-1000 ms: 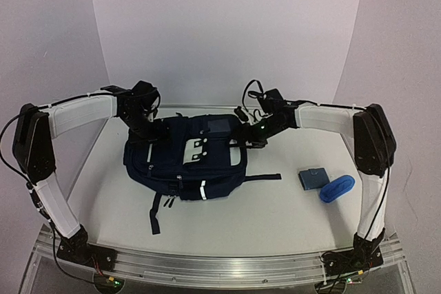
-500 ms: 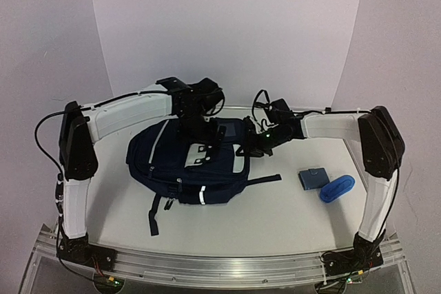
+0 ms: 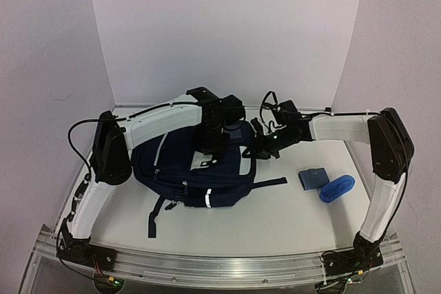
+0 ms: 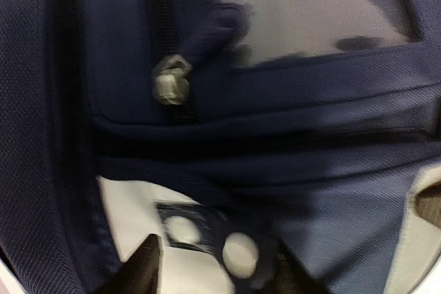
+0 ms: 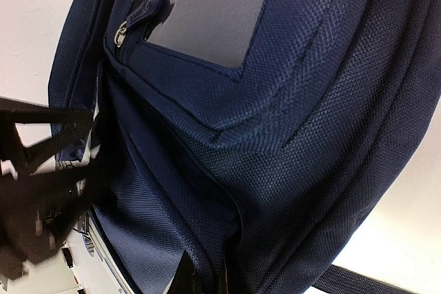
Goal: Pack the student bag
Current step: Adjust the student bag at the center of the board.
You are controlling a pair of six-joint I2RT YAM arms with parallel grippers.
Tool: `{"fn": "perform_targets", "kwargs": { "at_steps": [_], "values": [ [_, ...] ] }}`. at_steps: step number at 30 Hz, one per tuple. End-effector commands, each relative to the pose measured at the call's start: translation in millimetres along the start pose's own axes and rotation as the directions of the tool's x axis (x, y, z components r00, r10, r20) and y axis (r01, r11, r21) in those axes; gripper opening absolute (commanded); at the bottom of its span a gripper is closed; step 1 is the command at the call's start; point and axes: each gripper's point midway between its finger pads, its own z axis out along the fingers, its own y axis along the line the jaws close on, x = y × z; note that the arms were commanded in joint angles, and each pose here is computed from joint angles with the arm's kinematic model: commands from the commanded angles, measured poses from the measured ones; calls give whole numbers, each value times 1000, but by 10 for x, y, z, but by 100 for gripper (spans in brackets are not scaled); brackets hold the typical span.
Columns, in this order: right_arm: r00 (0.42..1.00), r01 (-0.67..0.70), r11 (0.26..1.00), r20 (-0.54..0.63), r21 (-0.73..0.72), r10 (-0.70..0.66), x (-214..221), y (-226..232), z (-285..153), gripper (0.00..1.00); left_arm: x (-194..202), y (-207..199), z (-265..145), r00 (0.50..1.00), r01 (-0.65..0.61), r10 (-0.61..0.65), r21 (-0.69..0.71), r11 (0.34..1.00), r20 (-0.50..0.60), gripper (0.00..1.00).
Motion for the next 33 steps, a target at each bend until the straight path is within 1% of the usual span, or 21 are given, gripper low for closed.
{"fn": "perform_targets", "kwargs": {
  "at_steps": [1, 4, 6, 7, 8, 13, 15, 18, 20, 24, 28, 29, 33],
  "values": [
    [999, -7, 999, 32, 38, 5, -7, -76, -292, 0, 303, 652, -82, 992, 1, -35, -271, 963, -118, 35],
    [999, -17, 998, 52, 57, 14, -20, -170, -388, 0, 266, 808, -218, 992, 47, -78, -283, 958, -98, 20],
    [998, -23, 998, 63, 66, 19, -25, -222, -443, 0, 250, 894, -280, 990, 76, -104, -269, 960, -91, 5],
    [997, -23, 997, 71, 75, 18, -32, -252, -472, 0, 236, 937, -314, 990, 92, -117, -259, 961, -84, 1],
    [997, -26, 996, 81, 89, 18, -45, -294, -505, 0, 225, 965, -336, 989, 104, -126, -237, 966, -79, 0],
    [993, -40, 991, 119, 129, 25, -157, -489, -622, 0, 171, 1164, -396, 976, 206, -212, -102, 973, -54, 0],
    [991, -38, 989, 136, 144, 19, -232, -565, -670, 0, 156, 1314, -373, 966, 253, -256, -67, 965, -44, 0],
    [989, -32, 985, 146, 171, 7, -301, -669, -692, 0, 216, 1503, -256, 953, 296, -298, -42, 954, -57, 0],
    [990, -20, 982, 141, 188, -6, -318, -725, -681, 0, 363, 1598, -71, 944, 309, -313, -51, 950, -105, 0],
    [991, -2, 971, 131, 240, -30, -334, -857, -656, 0, 710, 1668, 333, 927, 298, -318, -123, 947, -201, 0],
    [992, 18, 960, 112, 280, -51, -315, -949, -642, 0, 858, 1646, 647, 908, 301, -335, -163, 940, -251, 1],
    [993, 22, 958, 103, 287, -54, -299, -969, -637, 0, 873, 1617, 717, 904, 302, -335, -159, 940, -264, 2],
    [994, 53, 952, 75, 300, -79, -271, -963, -666, 14, 934, 1483, 917, 891, 304, -327, -123, 945, -314, 23]
  ]
}}
